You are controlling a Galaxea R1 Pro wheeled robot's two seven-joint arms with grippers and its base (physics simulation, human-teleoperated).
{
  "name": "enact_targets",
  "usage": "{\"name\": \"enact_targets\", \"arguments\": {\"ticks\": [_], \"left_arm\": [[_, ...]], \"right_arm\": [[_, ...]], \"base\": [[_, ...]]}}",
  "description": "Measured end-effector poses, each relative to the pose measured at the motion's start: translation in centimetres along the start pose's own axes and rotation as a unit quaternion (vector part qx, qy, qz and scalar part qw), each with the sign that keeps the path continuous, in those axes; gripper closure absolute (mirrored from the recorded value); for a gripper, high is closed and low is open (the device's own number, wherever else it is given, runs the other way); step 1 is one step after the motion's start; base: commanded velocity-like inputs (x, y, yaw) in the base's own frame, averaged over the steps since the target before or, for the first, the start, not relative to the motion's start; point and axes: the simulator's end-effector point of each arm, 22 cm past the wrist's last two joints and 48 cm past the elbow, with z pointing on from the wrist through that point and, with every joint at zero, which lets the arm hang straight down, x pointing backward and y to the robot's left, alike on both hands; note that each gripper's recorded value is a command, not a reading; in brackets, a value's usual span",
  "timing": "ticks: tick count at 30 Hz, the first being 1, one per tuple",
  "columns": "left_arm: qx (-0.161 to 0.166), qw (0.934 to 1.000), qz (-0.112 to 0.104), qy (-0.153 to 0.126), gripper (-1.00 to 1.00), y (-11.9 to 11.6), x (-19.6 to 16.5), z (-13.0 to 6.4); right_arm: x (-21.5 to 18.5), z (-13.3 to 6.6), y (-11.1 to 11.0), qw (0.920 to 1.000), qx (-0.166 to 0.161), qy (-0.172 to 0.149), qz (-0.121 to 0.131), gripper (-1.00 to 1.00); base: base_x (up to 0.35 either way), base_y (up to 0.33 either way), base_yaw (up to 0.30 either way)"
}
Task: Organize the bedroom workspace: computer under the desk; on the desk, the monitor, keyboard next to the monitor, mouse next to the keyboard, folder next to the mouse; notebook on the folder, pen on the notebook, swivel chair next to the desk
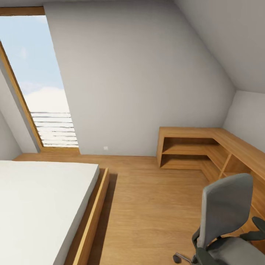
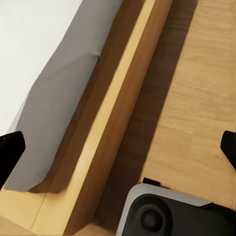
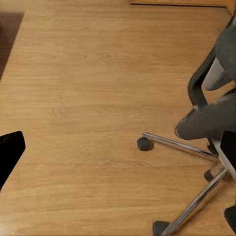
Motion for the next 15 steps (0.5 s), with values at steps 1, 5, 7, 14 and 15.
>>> {"name": "enact_targets", "arguments": {"ticks": [1,5,7,14,15], "left_arm": [[0.000,1.0000,0.000,0.000,-1.00,0.00,-0.01,0.00],[0.000,1.0000,0.000,0.000,-1.00,-0.02,-0.03,0.02],[0.000,1.0000,0.000,0.000,-1.00,-0.02,-0.03,0.03],[0.000,1.0000,0.000,0.000,-1.00,-0.02,-0.02,0.03],[0.000,1.0000,0.000,0.000,-1.00,-0.01,-0.01,0.03]], "right_arm": [[0.00,0.00,0.00,1.0000,0.000,0.000,0.000,-1.00],[0.03,0.00,-0.02,1.0000,0.000,0.000,0.000,-1.00],[0.05,0.01,-0.02,1.0000,0.000,0.001,0.000,-1.00],[0.08,0.01,-0.02,1.0000,0.000,0.002,-0.001,-1.00],[0.08,0.01,-0.01,1.0000,0.000,0.002,-0.001,-1.00]], "base": [[0.319,0.000,0.001],[0.215,0.000,0.000],[0.112,0.000,0.000],[0.033,0.000,0.000],[0.009,0.000,0.000]]}}
